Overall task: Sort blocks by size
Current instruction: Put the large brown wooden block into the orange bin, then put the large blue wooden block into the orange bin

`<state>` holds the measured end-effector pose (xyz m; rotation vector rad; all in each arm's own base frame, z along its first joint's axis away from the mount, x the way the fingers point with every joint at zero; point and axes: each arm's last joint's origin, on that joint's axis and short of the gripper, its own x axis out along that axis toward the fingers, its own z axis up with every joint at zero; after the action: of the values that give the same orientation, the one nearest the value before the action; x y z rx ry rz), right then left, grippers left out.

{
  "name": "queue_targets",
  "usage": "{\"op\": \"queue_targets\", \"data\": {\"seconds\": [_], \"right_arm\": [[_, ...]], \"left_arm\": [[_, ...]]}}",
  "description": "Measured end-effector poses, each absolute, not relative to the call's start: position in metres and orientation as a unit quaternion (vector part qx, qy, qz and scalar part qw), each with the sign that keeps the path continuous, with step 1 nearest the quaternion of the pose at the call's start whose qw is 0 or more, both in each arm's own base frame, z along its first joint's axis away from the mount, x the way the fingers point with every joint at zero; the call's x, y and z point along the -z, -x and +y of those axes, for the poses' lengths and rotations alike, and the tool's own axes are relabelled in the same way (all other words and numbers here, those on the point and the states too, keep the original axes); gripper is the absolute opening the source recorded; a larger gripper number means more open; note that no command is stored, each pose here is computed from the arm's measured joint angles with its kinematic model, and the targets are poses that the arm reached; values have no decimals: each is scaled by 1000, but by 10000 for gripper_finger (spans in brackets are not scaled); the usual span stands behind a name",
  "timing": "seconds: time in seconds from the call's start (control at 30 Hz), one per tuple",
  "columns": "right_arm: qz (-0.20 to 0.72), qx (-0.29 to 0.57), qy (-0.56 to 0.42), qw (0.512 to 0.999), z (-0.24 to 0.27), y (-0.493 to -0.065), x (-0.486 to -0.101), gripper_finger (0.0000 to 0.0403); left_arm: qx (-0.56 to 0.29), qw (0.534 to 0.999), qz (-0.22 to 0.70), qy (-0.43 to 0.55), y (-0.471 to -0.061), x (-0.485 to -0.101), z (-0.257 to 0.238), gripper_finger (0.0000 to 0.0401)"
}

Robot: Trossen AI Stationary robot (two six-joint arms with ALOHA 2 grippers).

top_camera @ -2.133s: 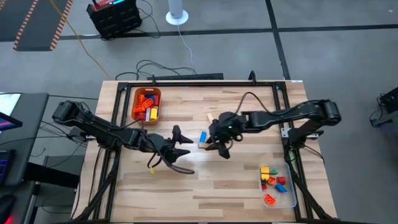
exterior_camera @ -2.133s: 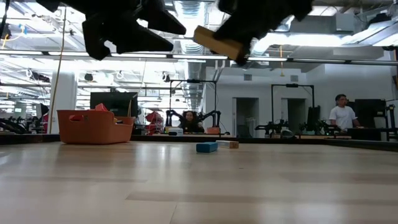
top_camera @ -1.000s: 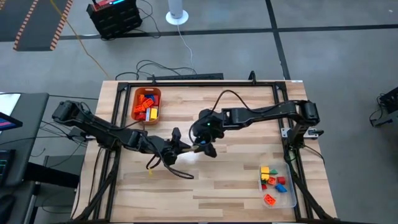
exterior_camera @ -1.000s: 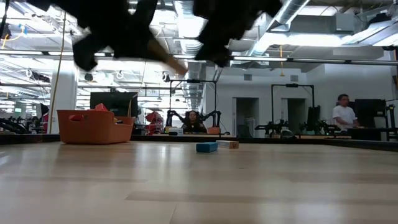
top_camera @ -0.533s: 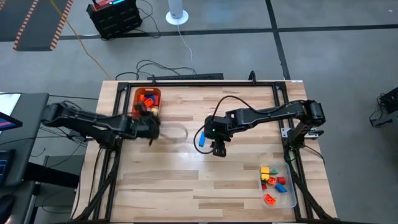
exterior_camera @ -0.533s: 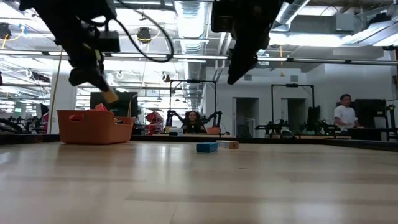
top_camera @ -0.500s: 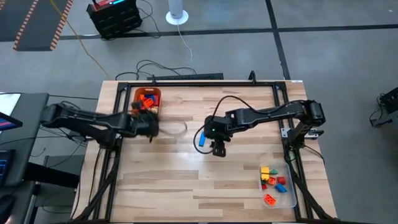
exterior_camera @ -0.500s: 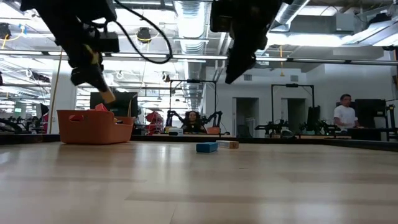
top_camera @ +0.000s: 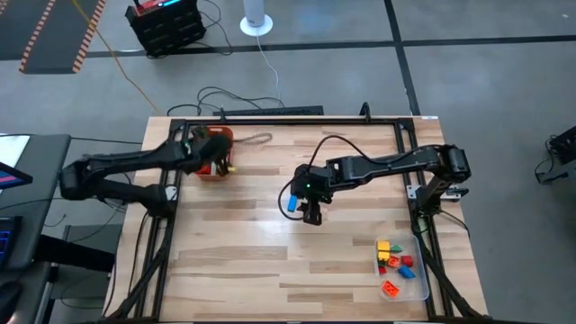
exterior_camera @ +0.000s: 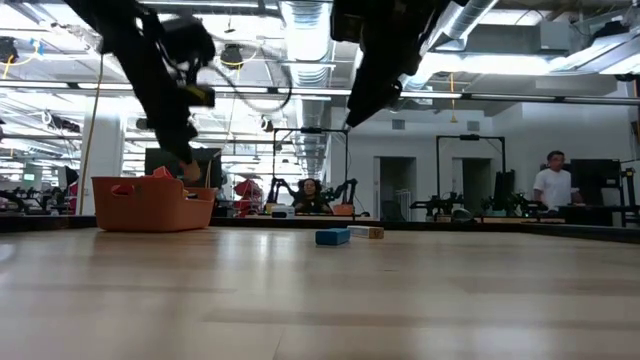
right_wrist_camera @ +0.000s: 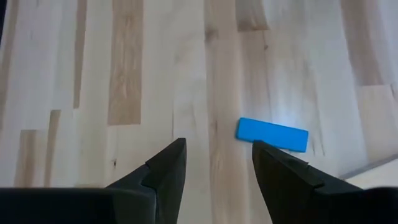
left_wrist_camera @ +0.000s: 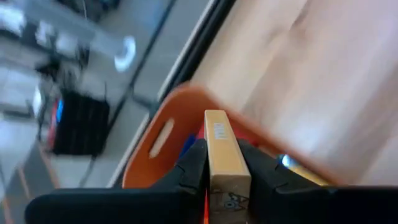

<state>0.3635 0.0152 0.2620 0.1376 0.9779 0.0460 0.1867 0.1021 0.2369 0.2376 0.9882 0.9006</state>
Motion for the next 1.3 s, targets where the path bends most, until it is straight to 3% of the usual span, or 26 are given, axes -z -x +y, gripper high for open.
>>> {"op": "queue_targets", "data": {"seconds": [0.17, 0.33, 0.6, 0.73, 0.87, 1.07, 1.3], "right_arm": [[471, -36, -56, 880, 25, -363, -262, 212], [470, -43, -36, 881, 34, -362, -262, 212], [475, -26, -29, 879, 33, -360, -248, 212], [486, -19, -31, 873, 28, -357, -239, 212], [485, -25, -4, 874, 17, -356, -230, 212], [432, -77, 117, 891, 10, -362, -207, 214], [427, -100, 212, 873, -3, -380, -201, 241]], "left_arm": [[-454, 741, 489, -72, -177, -224, 134, 58], [-429, 770, 470, -34, -178, -222, 144, 71], [-413, 776, 477, -18, -177, -220, 142, 170], [-413, 777, 475, -5, -178, -222, 140, 199], [-382, 812, 441, 1, -193, -235, 130, 205], [-310, 869, 386, -20, -225, -242, 90, 205], [-252, 886, 388, -38, -236, -239, 46, 206]]}}
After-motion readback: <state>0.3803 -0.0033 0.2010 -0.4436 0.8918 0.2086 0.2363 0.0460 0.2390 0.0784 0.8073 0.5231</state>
